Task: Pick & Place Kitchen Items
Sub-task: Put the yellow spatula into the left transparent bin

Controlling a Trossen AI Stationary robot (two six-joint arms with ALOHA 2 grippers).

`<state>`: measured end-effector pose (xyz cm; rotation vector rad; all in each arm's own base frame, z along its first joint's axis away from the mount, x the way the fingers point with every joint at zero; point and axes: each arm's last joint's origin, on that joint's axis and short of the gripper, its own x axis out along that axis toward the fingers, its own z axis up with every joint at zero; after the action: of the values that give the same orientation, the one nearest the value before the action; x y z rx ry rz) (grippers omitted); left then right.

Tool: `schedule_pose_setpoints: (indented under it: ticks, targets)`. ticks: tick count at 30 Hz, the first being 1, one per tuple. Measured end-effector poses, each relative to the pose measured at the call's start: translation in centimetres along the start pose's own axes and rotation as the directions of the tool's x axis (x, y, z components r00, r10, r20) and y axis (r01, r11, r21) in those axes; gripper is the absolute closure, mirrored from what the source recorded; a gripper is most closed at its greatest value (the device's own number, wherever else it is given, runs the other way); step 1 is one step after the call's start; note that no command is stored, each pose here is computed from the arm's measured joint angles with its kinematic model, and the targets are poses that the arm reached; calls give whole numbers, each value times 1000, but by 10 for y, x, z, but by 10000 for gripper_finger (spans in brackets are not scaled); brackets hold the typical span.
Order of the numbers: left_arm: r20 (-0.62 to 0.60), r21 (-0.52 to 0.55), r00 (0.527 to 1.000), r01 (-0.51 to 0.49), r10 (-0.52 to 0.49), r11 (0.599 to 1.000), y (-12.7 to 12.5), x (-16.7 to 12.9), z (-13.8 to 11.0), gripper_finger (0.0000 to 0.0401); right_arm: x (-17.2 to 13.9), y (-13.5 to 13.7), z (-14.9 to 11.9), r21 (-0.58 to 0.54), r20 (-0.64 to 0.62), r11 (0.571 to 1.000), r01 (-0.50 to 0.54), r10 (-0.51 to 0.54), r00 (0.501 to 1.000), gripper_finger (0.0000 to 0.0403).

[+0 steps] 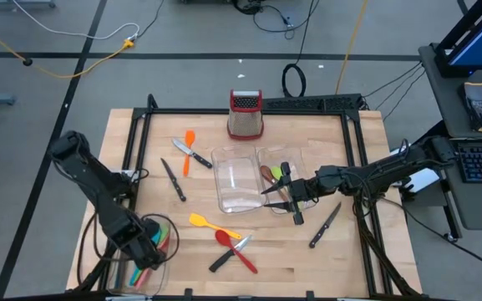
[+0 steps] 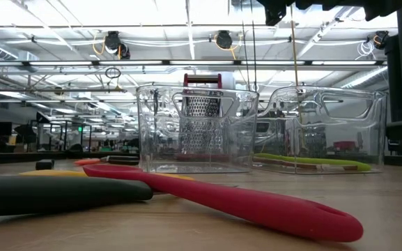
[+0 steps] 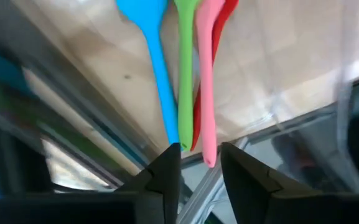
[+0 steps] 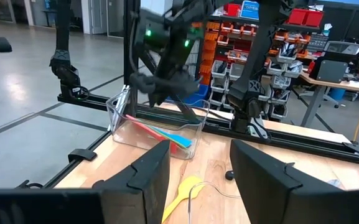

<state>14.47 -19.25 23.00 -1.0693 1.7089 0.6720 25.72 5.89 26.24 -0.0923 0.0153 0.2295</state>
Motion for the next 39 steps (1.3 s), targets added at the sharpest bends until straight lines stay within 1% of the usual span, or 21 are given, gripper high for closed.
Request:
schedule_pose_setpoints:
  ticks: [5,8,13,18,22,25,29,32,36,39]
  targets:
    - [130,-12,991,10,-8,1000,2,-32,-8,313,0,0,0,0,0,1000,0,0,1000,243]
    - [215,5,975,51,-51,999,-1,-49,-10,331,0,0,0,0,0,1000,0,0,1000,245]
    - [363,80,917,148,-167,986,-9,-67,-7,366,0,0,0,0,0,1000,0,0,1000,243]
    - [467,158,857,162,-218,974,-18,-81,11,397,0,0,0,0,0,1000,0,0,1000,242]
    - [495,205,841,132,-219,970,-24,-92,31,388,0,0,0,0,0,1000,0,0,1000,243]
    - [512,220,832,113,-214,969,-27,-99,47,383,0,0,0,0,0,1000,0,0,1000,243]
    - [529,233,822,98,-211,968,-29,-106,65,394,0,0,0,0,0,1000,0,0,1000,246]
    - [529,246,821,92,-213,965,-30,-110,73,398,0,0,0,0,-1,1000,0,0,1000,247]
    - [534,249,820,83,-208,965,-30,-112,79,387,0,0,-1,0,-5,1000,-1,1,1000,247]
    - [536,257,819,75,-207,963,-29,-113,81,386,0,0,-1,0,-5,1000,-1,1,1000,247]
